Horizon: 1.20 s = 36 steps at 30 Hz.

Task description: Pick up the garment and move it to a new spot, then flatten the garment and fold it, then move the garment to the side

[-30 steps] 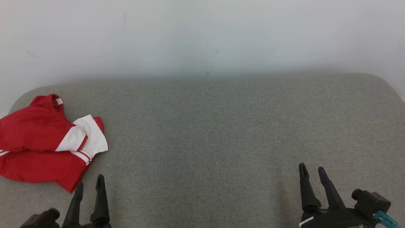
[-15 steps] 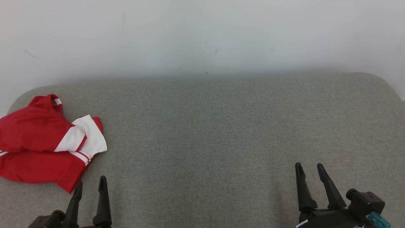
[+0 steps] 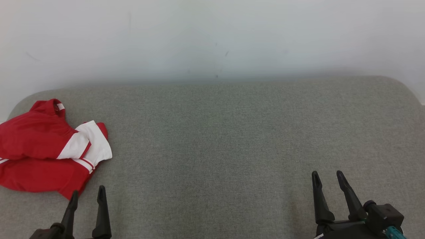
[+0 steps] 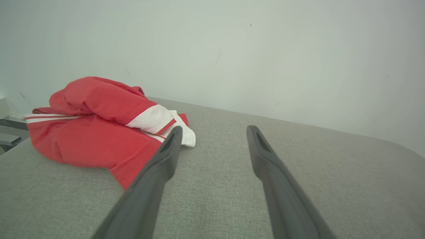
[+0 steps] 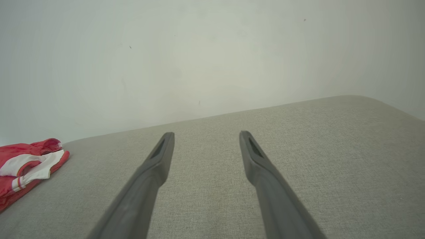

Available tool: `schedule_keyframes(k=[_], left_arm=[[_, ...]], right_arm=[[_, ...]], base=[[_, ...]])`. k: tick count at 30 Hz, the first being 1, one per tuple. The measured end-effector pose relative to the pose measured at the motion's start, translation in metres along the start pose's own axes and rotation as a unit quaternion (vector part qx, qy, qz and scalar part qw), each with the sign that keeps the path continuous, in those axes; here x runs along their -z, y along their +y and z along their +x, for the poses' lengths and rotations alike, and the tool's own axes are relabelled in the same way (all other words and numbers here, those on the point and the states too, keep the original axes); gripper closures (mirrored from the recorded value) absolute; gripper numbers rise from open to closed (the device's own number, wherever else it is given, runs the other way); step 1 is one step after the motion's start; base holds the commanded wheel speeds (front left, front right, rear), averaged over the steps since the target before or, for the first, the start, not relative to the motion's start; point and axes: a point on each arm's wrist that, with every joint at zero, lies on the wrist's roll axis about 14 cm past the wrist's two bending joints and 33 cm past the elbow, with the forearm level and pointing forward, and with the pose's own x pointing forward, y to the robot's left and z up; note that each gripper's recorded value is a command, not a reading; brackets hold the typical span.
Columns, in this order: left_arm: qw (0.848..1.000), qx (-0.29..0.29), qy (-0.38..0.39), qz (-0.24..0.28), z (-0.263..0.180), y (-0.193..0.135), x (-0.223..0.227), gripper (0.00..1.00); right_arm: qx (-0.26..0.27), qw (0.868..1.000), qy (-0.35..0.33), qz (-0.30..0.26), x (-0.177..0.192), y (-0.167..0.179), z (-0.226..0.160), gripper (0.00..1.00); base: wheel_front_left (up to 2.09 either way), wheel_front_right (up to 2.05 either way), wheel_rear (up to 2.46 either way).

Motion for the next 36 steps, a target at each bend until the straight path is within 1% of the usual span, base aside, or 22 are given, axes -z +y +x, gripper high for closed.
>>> schedule_keyframes(k=[23, 29, 36], left_arm=[[0.998, 0.02, -0.006, 0.065, -0.005, -0.005, 0.001, 0.0], [0.997, 0.023, -0.008, 0.074, -0.007, -0.006, 0.001, 0.0], [0.998, 0.024, -0.008, 0.064, -0.008, -0.007, 0.001, 0.0]], right_arm=[[-0.028, 0.997, -0.011, -0.075, -0.002, 0.012, -0.003, 0.0], [-0.033, 0.995, -0.015, -0.089, -0.003, 0.014, -0.004, 0.0], [-0.033, 0.996, -0.018, -0.083, -0.004, 0.015, -0.005, 0.0]], base=[[0.0, 0.0, 0.0], [0.0, 0.0, 0.0], [0.0, 0.0, 0.0]])
